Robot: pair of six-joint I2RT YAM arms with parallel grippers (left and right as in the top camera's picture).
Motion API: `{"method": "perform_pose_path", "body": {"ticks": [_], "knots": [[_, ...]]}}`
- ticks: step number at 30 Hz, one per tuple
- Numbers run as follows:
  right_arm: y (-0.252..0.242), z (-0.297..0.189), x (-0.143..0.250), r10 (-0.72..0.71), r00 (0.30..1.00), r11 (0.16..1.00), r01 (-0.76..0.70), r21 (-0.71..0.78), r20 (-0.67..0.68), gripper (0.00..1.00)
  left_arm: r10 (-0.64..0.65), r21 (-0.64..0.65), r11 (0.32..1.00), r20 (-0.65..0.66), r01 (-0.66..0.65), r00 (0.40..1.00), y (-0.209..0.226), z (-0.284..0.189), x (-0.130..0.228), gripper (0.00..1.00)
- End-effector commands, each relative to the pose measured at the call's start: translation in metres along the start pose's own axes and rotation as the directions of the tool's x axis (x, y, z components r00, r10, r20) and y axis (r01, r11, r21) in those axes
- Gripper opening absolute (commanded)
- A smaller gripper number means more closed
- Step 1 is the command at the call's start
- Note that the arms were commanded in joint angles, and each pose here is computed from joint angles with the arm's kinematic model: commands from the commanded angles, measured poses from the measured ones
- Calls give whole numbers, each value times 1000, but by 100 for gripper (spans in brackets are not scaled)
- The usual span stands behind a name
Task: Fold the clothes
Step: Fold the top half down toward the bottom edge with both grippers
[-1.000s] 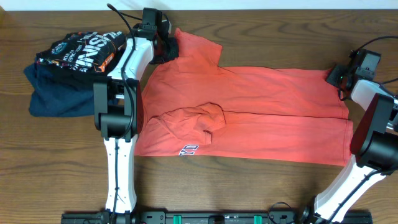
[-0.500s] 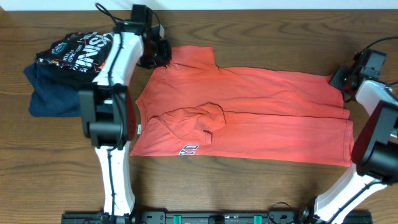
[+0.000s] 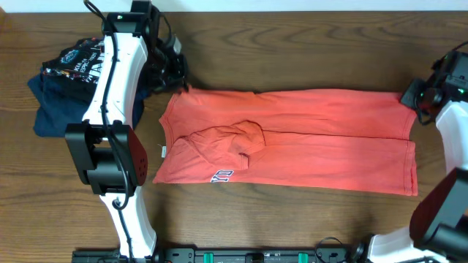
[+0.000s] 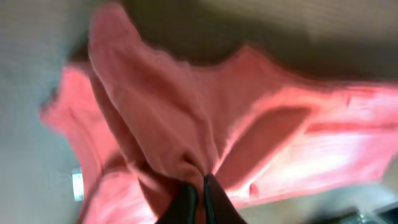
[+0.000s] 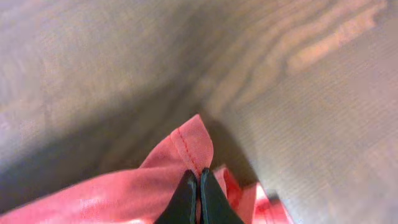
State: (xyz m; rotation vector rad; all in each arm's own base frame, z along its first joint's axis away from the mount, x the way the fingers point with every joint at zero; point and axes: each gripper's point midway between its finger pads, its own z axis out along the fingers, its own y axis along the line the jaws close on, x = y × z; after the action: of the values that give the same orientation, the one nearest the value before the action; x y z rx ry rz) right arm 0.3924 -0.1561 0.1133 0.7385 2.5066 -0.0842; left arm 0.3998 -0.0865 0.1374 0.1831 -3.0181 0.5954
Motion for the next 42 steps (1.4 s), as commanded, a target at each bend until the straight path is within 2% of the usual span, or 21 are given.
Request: {"method": "perform_pose_path", "body": {"ticks": [1,6,11,18,24,33,42], "knots": [[-10,-16,5,-40,999,999,40,33,-12,1,63,21,998,-78,-62,995,-2,-4,22,6],[-27,-24,35,-48,990,992,63,112,-133,1,124,29,992,-219,-121,968,2,-10,58,6],[-44,-31,58,-38,973,980,80,181,-228,1,121,29,993,-267,-117,956,3,-12,70,6],[-67,-38,74,10,956,967,65,246,-294,1,98,5,995,-315,-101,944,12,-4,79,6],[-85,-42,80,71,948,958,21,284,-312,1,56,-40,996,-404,-78,913,28,6,108,6],[-87,-49,96,87,922,955,30,295,-377,1,70,-44,995,-336,-90,939,30,7,133,6],[-93,-55,106,89,904,945,55,321,-418,1,39,-47,997,-368,-60,929,39,28,147,6]]}}
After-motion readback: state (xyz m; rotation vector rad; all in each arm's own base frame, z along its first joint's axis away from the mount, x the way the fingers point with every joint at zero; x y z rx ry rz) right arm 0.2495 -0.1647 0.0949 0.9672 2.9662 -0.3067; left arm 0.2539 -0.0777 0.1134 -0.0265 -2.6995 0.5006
